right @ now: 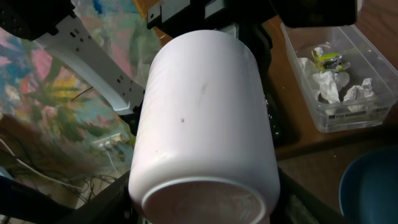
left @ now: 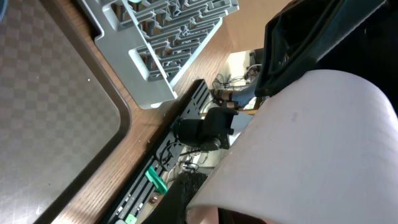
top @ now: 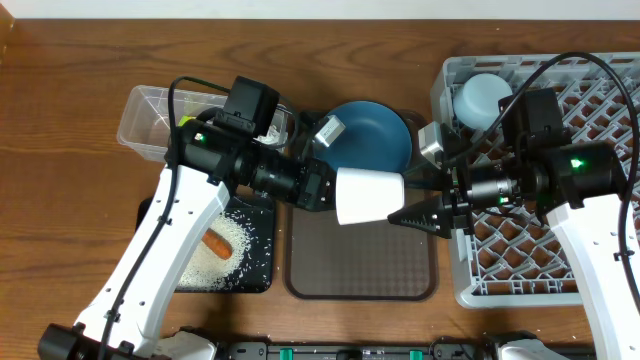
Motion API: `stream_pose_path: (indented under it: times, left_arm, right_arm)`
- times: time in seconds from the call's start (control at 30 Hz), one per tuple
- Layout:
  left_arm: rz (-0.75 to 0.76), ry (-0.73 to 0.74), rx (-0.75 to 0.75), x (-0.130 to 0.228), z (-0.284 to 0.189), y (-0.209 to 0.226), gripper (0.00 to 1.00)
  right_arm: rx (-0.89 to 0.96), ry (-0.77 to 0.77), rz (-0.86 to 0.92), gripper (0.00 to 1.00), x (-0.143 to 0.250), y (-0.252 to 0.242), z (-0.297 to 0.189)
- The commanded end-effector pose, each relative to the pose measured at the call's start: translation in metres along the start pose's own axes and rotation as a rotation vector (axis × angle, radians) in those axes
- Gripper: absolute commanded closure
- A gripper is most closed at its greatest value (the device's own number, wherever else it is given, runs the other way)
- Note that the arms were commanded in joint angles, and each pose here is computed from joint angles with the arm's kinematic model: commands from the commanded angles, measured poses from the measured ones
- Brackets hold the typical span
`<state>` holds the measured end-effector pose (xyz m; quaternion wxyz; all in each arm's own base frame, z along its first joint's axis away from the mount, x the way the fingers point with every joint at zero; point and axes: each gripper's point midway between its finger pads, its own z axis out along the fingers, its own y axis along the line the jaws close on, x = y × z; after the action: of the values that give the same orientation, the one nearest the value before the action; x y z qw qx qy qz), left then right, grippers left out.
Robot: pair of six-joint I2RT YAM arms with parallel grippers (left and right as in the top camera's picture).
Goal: Sort waste into correct bins and load items into the dishwasher rack
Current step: 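Open the left gripper and pull the pink cup away rightward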
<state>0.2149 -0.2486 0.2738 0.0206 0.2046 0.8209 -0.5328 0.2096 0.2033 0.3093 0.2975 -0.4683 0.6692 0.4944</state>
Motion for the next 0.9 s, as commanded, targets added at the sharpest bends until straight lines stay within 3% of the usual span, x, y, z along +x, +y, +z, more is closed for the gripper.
stream_pose_path:
  times: [0.0, 0.27, 0.5, 0.7, 0.87]
  left_arm:
    - [0.012, 0.031, -0.034, 0.0064, 0.0077, 0.0017, 0.86]
    - [0.017, 0.029, -0.033, 0.0056, 0.0078, 0.0014, 0.93]
    - [0.018, 0.027, -0.033, 0.0052, 0.0078, 0.0014, 0.93]
    - [0.019, 0.028, -0.031, 0.0053, 0.0079, 0.0012, 0.93]
    - [0.019, 0.028, -0.029, 0.0053, 0.0079, 0.0007, 0.93]
  right_arm:
    - [-0.061, -0.052, -0.026, 0.41, -0.0156, 0.0147, 0.0025]
    - [-0.061, -0.052, -0.025, 0.32, -0.0155, 0.0147, 0.0026]
    - [-0.06, -0.054, -0.032, 0.43, -0.0162, 0.0142, 0.0026]
    - [-0.066, -0.051, -0.035, 0.33, -0.0161, 0.0152, 0.0042]
    - [-0.088, -0.041, -0.055, 0.44, -0.0164, 0.0177, 0.0111]
